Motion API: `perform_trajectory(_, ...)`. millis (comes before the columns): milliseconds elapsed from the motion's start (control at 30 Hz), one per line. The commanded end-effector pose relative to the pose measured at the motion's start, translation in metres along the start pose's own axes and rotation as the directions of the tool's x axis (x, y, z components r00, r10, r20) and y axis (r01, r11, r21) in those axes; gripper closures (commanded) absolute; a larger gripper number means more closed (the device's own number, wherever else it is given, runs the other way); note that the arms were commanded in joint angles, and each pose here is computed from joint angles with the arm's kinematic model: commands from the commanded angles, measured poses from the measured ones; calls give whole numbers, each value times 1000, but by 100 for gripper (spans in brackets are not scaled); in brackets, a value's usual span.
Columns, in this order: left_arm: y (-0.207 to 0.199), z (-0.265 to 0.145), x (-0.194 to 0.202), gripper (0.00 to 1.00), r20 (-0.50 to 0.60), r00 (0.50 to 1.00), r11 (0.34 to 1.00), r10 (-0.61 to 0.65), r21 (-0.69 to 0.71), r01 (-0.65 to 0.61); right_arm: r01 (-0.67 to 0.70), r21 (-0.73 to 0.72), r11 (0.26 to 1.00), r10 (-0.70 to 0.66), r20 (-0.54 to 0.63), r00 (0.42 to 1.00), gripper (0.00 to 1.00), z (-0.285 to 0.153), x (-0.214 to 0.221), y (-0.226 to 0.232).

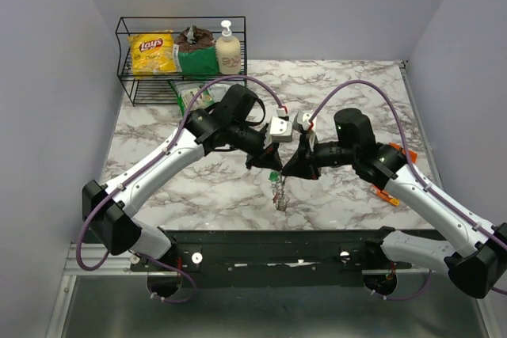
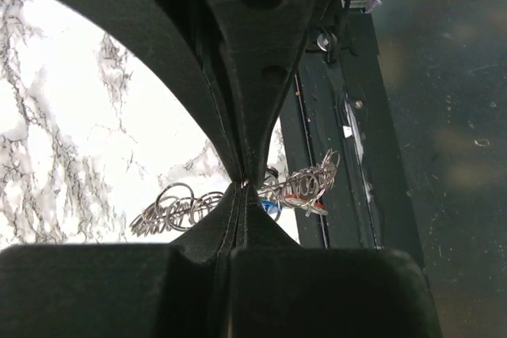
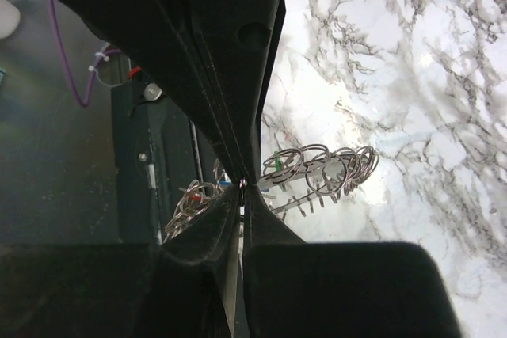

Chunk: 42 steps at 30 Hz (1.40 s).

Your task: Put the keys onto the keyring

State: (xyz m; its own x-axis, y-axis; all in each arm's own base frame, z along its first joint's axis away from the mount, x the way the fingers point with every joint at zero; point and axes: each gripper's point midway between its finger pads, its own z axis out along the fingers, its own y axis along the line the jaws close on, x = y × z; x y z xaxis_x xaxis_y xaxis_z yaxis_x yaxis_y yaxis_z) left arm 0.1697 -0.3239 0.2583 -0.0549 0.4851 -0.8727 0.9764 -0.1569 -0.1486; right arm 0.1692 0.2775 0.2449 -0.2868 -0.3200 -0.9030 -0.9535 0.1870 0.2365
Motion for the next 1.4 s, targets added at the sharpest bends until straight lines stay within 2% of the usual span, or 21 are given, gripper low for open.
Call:
perform_trajectory(0, 10, -5, -12, 100, 38, 998, 994, 51, -102, -46, 51, 25, 998, -53, 69, 996, 75, -8, -21, 4)
perform_trajectory(67, 14, -5, -13, 100, 53, 997, 990, 55, -132, -47, 57, 36, 998, -60, 76, 995, 66, -10, -23, 4)
perform_trajectory(133, 16, -8, -16, 100, 70, 996, 985, 63, -164, -51, 62, 49, 997, -66, 83, 994, 52, -12, -25, 3)
perform_trajectory(233, 20, -11, -19, 100, 103, 991, 975, 79, -216, -55, 64, 87, 994, -72, 93, 993, 41, -16, -27, 0)
perform_trajectory(433, 26, -18, -27, 100, 168, 978, 953, 121, -297, -67, 70, 191, 979, -99, 145, 985, 29, -33, -45, -5)
perform_trajectory(933, 22, -36, -53, 100, 335, 907, 911, 255, -398, -109, 73, 224, 972, -123, 217, 968, 27, -49, -72, 3)
perform_trajectory(1233, 15, -51, -63, 100, 448, 837, 892, 314, -441, -99, 76, 214, 974, -127, 237, 963, 27, -52, -80, 7)
perform_trajectory(1367, 11, -59, -68, 100, 524, 785, 895, 329, -438, -83, 76, 216, 973, -130, 246, 961, 27, -52, -83, 6)
